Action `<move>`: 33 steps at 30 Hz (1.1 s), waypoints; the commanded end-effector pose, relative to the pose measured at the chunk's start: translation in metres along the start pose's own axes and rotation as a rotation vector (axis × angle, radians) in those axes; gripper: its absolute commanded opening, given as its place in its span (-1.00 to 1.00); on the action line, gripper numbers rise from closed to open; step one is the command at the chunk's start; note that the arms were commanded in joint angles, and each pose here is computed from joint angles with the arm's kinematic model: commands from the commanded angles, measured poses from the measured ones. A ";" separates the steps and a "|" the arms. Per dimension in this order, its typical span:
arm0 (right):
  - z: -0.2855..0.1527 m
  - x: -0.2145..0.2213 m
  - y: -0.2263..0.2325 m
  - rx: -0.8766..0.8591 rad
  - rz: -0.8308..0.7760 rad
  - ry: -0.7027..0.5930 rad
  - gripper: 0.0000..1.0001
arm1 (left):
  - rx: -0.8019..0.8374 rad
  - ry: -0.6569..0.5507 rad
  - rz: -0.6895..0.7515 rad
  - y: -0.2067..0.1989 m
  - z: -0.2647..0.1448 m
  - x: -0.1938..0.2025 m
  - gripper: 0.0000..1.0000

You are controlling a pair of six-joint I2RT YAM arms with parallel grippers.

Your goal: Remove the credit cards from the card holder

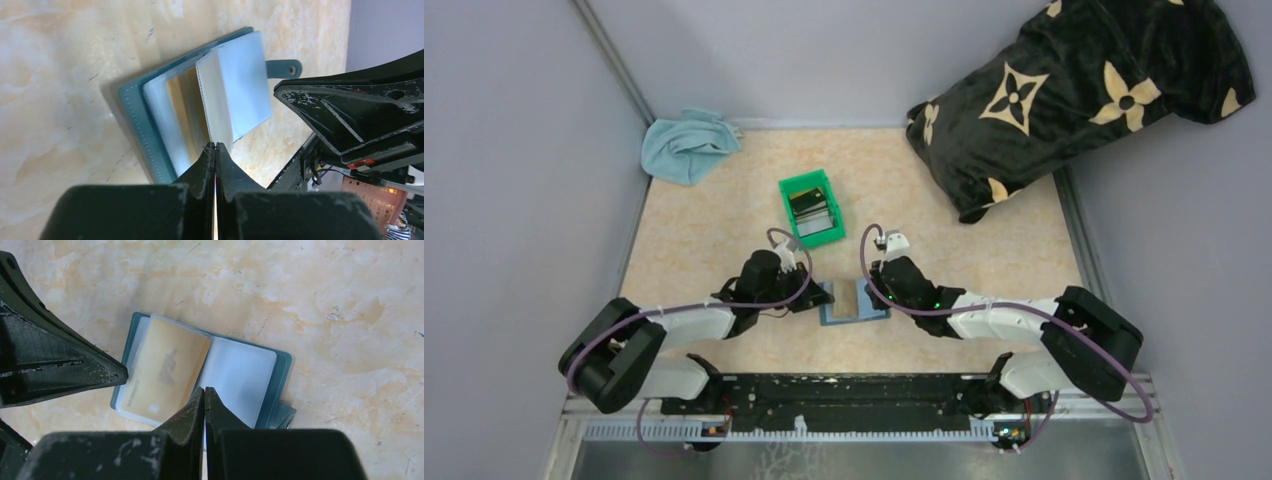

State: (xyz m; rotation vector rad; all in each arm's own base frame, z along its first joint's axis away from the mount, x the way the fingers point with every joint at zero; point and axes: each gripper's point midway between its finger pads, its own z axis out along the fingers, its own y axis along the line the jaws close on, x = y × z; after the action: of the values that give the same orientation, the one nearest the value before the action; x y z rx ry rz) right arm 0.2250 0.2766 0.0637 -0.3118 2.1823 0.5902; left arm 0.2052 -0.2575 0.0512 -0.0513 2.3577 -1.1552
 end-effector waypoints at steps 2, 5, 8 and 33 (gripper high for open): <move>-0.008 -0.015 -0.012 0.053 0.012 -0.060 -1.00 | 0.116 -0.043 0.028 -0.035 0.003 -0.019 -0.99; -0.008 -0.013 -0.019 0.076 0.014 -0.054 -1.00 | 0.119 -0.046 0.033 -0.038 0.003 -0.022 -0.99; -0.012 -0.015 -0.024 0.092 0.021 -0.063 -1.00 | 0.126 -0.044 0.037 -0.041 0.006 -0.024 -0.99; -0.052 -0.050 -0.037 0.109 0.043 -0.160 -1.00 | 0.220 0.034 0.161 -0.087 0.044 -0.020 -0.66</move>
State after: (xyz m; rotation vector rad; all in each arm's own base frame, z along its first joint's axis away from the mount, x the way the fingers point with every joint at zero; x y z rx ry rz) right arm 0.2303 0.2231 0.1083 -0.1796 2.1013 0.5067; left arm 0.2204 -0.3288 0.0827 0.1416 2.2813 -1.3309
